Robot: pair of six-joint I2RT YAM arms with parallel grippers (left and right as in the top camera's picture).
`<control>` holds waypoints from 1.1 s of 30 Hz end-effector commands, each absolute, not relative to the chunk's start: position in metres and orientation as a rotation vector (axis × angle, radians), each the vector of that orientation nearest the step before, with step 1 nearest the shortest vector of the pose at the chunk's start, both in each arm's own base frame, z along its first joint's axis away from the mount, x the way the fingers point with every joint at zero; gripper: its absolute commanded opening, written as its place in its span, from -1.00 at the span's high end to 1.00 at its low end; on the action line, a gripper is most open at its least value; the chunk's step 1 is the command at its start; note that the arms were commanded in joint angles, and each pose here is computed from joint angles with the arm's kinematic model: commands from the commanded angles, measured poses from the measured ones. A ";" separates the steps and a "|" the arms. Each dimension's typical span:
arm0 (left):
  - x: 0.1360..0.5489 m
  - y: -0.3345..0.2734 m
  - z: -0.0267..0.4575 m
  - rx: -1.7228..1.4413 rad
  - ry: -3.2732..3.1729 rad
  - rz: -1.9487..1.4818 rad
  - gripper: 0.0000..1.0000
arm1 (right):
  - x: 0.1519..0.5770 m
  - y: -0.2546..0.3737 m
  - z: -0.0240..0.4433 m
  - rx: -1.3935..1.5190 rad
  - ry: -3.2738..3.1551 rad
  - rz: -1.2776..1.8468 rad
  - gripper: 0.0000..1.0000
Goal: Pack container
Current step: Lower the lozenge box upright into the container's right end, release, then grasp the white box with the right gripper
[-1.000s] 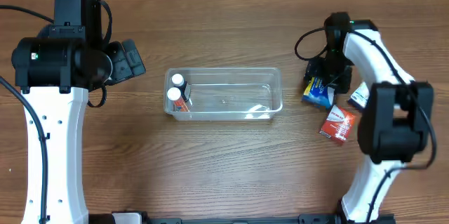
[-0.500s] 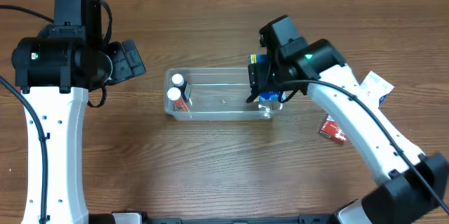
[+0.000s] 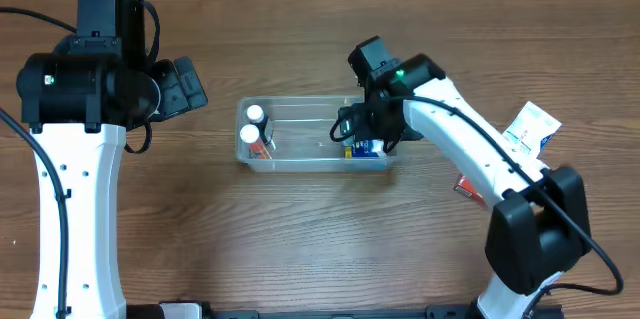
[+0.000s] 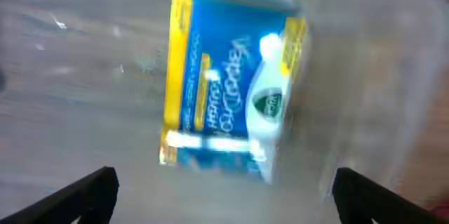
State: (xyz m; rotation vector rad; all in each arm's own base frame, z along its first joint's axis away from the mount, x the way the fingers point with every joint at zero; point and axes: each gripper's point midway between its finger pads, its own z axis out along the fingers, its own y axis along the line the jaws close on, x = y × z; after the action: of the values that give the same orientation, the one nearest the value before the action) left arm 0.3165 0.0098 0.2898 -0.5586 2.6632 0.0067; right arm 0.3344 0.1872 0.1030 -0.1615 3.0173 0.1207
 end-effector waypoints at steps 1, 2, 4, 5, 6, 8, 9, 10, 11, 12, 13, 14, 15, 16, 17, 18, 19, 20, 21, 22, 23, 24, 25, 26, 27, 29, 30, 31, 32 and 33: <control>0.315 0.009 0.288 -0.524 2.680 0.006 -1.00 | 0.365 0.163 0.222 0.062 2.701 0.130 -1.00; 0.315 0.009 0.288 -0.524 2.680 0.007 -1.00 | 0.370 0.132 0.262 0.200 2.595 0.126 -1.00; 0.315 0.009 0.288 -0.524 2.680 0.006 -1.00 | 0.373 0.069 0.298 0.426 2.472 0.107 -1.00; 0.315 0.009 0.288 -0.524 2.680 0.006 -1.00 | 0.373 0.036 0.301 0.533 2.448 0.080 -1.00; 0.315 0.009 0.288 -0.523 2.680 0.006 -1.00 | 0.370 -0.014 0.293 0.705 2.444 0.020 -1.00; 0.315 0.009 0.288 -0.524 2.680 0.006 -1.00 | 0.363 -0.071 0.266 0.882 2.476 -0.075 -1.00; 0.315 0.009 0.288 -0.524 2.680 0.005 -1.00 | 0.360 -0.103 0.236 0.965 2.524 -0.131 -1.00; 0.315 0.009 0.288 -0.524 2.680 0.005 -1.00 | 0.359 -0.116 0.218 0.982 2.564 -0.160 -1.00; 0.315 0.009 0.288 -0.524 2.680 0.005 -1.00 | 0.359 -0.126 0.200 1.021 2.596 -0.177 -1.00; 0.315 0.009 0.288 -0.524 2.680 0.004 -1.00 | 0.358 -0.137 0.174 1.075 2.644 -0.184 -1.00; 0.315 0.009 0.288 -0.524 2.680 0.005 -1.00 | 0.359 -0.142 0.150 1.118 2.695 -0.171 -1.00; 0.315 0.009 0.288 -0.524 2.680 0.005 -1.00 | 0.359 -0.146 0.131 1.146 2.736 -0.181 -1.00; 0.315 0.009 0.288 -0.524 2.680 0.005 -1.00 | 0.360 -0.148 0.118 1.162 2.764 -0.186 -1.00; 0.315 0.009 0.288 -0.524 2.680 0.005 -1.00 | 0.361 -0.149 0.105 1.170 2.792 -0.190 -1.00; 0.315 0.009 0.288 -0.524 2.680 0.005 -1.00 | 0.362 -0.149 0.092 1.175 2.822 -0.193 -1.00; 0.315 0.009 0.288 -0.524 2.680 0.005 -1.00 | 0.367 -0.143 0.079 1.122 2.871 -0.134 -1.00; 0.315 0.009 0.288 -0.524 2.680 0.005 -1.00 | 0.370 -0.137 0.069 1.098 2.905 -0.080 -1.00; 0.315 0.009 0.288 -0.524 2.680 0.005 -1.00 | 0.369 -0.137 0.061 1.106 2.922 -0.082 -1.00; 0.315 0.009 0.288 -0.524 2.680 0.005 -1.00 | 0.369 -0.137 0.052 1.111 2.941 -0.083 -1.00; 0.315 0.009 0.288 -0.524 2.680 0.005 -1.00 | 0.368 -0.137 0.046 1.111 2.956 -0.084 -1.00; 0.315 0.009 0.288 -0.524 2.681 0.006 -1.00 | 0.368 -0.137 0.043 1.114 2.961 -0.085 -1.00; 0.315 0.009 0.288 -0.524 2.681 0.005 -1.00 | 0.369 -0.137 0.040 1.115 2.964 -0.085 -1.00; 0.315 0.009 0.288 -0.524 2.681 0.005 -1.00 | 0.369 -0.137 0.038 1.114 2.964 -0.085 -1.00; 0.315 0.009 0.288 -0.524 2.681 0.005 -1.00 | 0.370 -0.138 0.038 1.114 2.962 -0.084 -1.00; 0.315 0.008 0.288 -0.524 2.682 0.001 -1.00 | 0.370 -0.138 0.036 1.114 2.963 -0.084 -1.00; 0.315 0.008 0.287 -0.524 2.683 0.002 -1.00 | 0.367 -0.136 0.027 1.115 2.986 -0.086 -1.00; 0.314 0.008 0.287 -0.524 2.684 0.002 -1.00 | 0.362 -0.135 0.018 1.122 3.007 -0.087 -1.00; 0.314 0.008 0.287 -0.524 2.684 0.002 -1.00 | 0.357 -0.133 0.010 1.128 3.025 -0.088 -1.00; 0.314 0.008 0.287 -0.524 2.685 0.002 -1.00 | 0.353 -0.132 0.005 1.131 3.033 -0.089 -1.00; 0.314 0.008 0.287 -0.524 2.686 0.003 -1.00 | 0.350 -0.131 0.000 1.134 3.040 -0.090 -1.00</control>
State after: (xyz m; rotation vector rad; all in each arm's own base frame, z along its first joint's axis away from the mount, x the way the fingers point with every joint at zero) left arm 0.3154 0.0098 0.2889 -0.5542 2.6699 0.0090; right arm 0.3627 -0.1356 0.0201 1.1202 2.9860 -0.0935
